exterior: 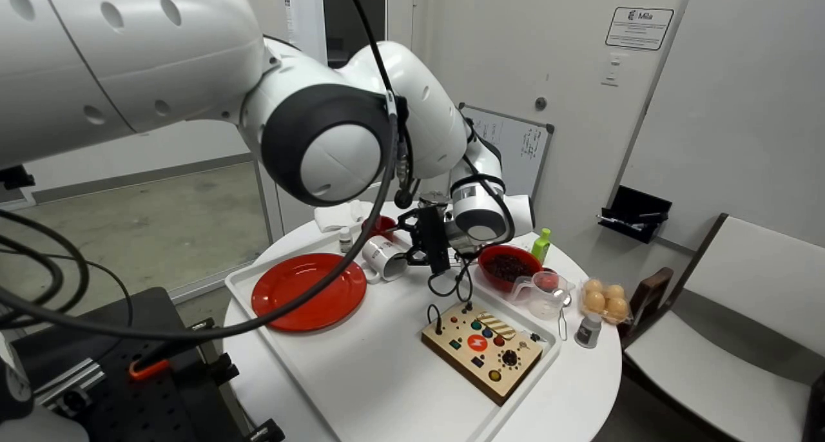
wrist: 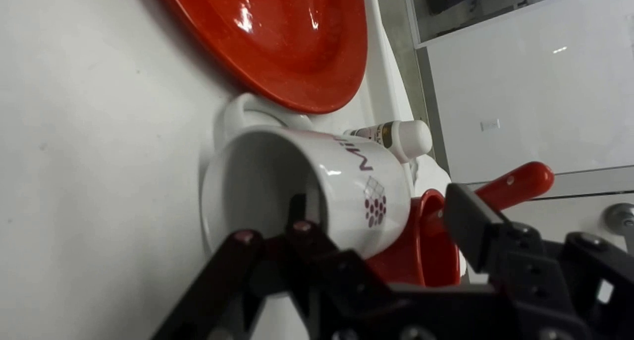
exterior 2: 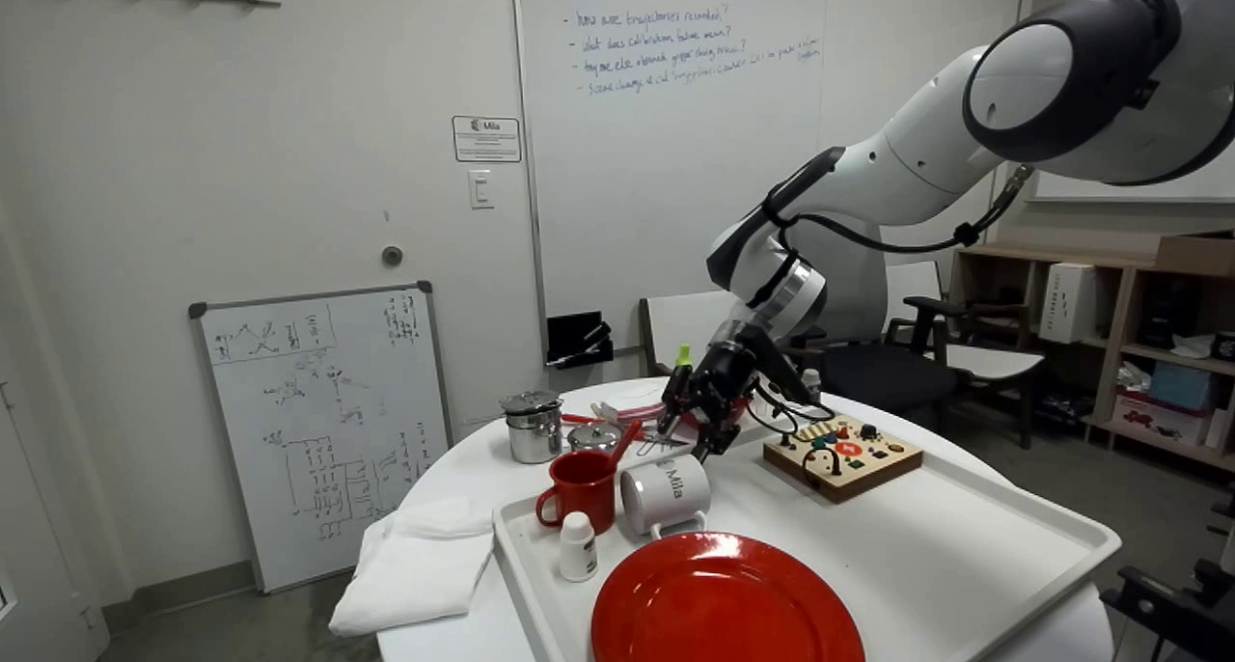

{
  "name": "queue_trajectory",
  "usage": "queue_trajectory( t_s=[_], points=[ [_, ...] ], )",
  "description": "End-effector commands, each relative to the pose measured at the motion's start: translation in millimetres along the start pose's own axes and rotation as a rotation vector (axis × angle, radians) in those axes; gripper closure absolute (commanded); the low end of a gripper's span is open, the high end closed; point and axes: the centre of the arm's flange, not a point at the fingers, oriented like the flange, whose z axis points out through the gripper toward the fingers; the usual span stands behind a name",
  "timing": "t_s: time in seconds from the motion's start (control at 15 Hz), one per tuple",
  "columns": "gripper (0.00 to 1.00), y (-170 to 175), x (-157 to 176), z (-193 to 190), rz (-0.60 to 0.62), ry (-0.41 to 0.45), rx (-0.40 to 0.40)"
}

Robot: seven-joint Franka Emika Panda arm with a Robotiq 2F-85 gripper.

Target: Put the white cup upright

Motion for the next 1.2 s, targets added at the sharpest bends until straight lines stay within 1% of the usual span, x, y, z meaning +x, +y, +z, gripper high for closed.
queue_trajectory(
  t_s=[0.0,0.07,0.2,0.33,0.47,0.53,0.73,1.13],
  points=[
    [0.66,-1.2,11.7,-5.3,0.003,-0.010,0.015],
    [0.72,-1.0,11.5,-6.1,0.004,-0.006,0.018],
    [0.88,-0.9,11.1,-7.6,0.006,0.001,0.022],
    [1.00,-1.4,10.5,-9.4,0.004,0.006,0.028],
    [0.99,-4.7,10.7,-12.5,-0.001,0.018,0.043],
    [0.96,-6.9,11.1,-14.5,-0.006,0.023,0.045],
    [0.97,-15.4,10.9,-20.1,-0.023,0.037,0.056],
    [0.97,-34.3,-3.7,-38.5,-0.041,0.085,-0.009]
  ],
)
